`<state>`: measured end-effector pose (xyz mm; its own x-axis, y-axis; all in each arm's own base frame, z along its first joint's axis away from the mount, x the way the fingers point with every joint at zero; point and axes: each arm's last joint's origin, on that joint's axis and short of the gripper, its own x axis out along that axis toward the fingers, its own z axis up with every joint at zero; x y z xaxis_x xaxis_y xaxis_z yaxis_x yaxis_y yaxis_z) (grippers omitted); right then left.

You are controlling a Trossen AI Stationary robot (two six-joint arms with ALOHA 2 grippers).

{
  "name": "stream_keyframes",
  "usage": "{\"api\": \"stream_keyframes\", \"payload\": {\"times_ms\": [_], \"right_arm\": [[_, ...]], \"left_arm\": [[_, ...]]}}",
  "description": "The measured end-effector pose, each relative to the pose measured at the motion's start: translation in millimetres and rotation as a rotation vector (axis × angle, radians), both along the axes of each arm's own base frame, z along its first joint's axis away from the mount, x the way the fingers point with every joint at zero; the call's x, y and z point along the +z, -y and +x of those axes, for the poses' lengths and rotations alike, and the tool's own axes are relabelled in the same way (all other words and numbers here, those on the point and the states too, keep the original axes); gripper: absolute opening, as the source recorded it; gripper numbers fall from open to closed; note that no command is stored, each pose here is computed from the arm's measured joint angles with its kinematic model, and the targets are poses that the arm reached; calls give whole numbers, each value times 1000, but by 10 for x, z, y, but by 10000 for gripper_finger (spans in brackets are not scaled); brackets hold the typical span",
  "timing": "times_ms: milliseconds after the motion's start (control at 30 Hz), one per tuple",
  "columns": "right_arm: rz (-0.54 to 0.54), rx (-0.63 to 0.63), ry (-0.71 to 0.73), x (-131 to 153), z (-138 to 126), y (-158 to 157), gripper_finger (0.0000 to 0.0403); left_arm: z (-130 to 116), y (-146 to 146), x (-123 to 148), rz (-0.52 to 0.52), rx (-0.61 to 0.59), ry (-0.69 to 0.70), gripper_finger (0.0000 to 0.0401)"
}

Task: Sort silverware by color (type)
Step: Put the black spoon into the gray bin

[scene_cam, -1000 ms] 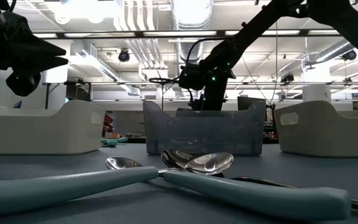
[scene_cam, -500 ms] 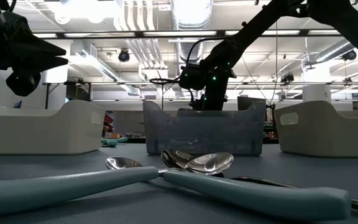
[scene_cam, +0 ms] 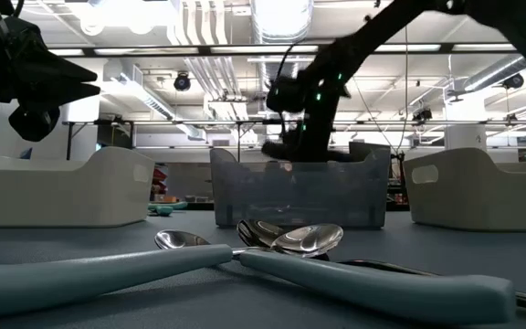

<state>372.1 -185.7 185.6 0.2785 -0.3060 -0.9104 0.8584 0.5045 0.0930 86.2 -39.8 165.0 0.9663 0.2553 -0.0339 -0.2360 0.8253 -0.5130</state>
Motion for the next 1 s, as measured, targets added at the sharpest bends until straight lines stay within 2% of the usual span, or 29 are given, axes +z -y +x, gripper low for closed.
{"api": "stream_keyframes", "payload": {"times_ms": [133,267,400,533,767,867,1000], "right_arm": [[-63,56,72,419,-84,-92,9],[-127,163,126,898,-237,-328,9],[-163,247,157,1324,-485,-617,9],[-144,318,134,1638,-826,-972,9],[-12,347,29,1879,-1435,-1589,9],[-4,378,17,1855,-1549,-1831,9],[-44,424,-40,1676,-1594,-2120,9]], "left_arm": [[0,0,0,0,0,0,76],[0,0,0,0,0,0,76],[0,0,0,0,0,0,76],[0,0,1,0,0,0,76],[0,0,0,0,0,0,76],[0,0,1,0,0,0,76],[0,0,1,0,0,0,76]]}}
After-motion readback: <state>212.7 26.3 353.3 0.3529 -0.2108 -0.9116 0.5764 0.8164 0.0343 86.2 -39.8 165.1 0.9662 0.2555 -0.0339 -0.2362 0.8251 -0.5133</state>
